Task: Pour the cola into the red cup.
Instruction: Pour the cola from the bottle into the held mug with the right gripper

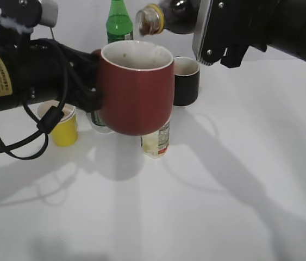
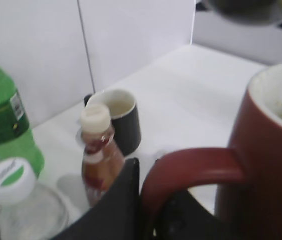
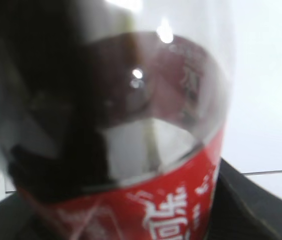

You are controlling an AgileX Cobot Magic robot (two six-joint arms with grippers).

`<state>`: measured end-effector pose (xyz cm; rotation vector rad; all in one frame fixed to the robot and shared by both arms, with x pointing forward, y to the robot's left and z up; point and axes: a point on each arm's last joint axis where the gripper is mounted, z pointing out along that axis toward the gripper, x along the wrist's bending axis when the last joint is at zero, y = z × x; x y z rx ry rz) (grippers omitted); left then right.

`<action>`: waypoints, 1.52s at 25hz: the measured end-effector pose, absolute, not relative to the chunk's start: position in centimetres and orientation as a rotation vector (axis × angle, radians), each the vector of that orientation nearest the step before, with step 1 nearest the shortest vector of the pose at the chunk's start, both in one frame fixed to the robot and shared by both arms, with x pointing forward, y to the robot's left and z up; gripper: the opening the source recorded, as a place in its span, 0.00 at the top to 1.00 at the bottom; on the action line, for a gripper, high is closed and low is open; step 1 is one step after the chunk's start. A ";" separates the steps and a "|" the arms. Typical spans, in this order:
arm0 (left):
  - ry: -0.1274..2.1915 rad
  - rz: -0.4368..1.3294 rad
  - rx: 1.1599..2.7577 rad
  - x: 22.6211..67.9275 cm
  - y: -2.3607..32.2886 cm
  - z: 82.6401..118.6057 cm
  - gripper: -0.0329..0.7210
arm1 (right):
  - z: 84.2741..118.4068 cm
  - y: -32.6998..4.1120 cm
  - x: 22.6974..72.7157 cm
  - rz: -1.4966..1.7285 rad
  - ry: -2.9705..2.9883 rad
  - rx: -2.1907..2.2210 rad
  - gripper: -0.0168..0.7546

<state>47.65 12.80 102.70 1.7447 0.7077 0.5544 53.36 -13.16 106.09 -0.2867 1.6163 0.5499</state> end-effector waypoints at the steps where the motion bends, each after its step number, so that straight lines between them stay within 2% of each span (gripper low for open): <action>1: 0.701 0.553 1.736 47.6 12.8 102.8 0.89 | 106.2 -13.2 53.4 0.550 1.605 -0.289 0.38; 38: 0.678 0.546 1.699 47.6 12.6 103.1 0.89 | 107.1 -13.1 53.3 0.518 1.489 -0.339 0.38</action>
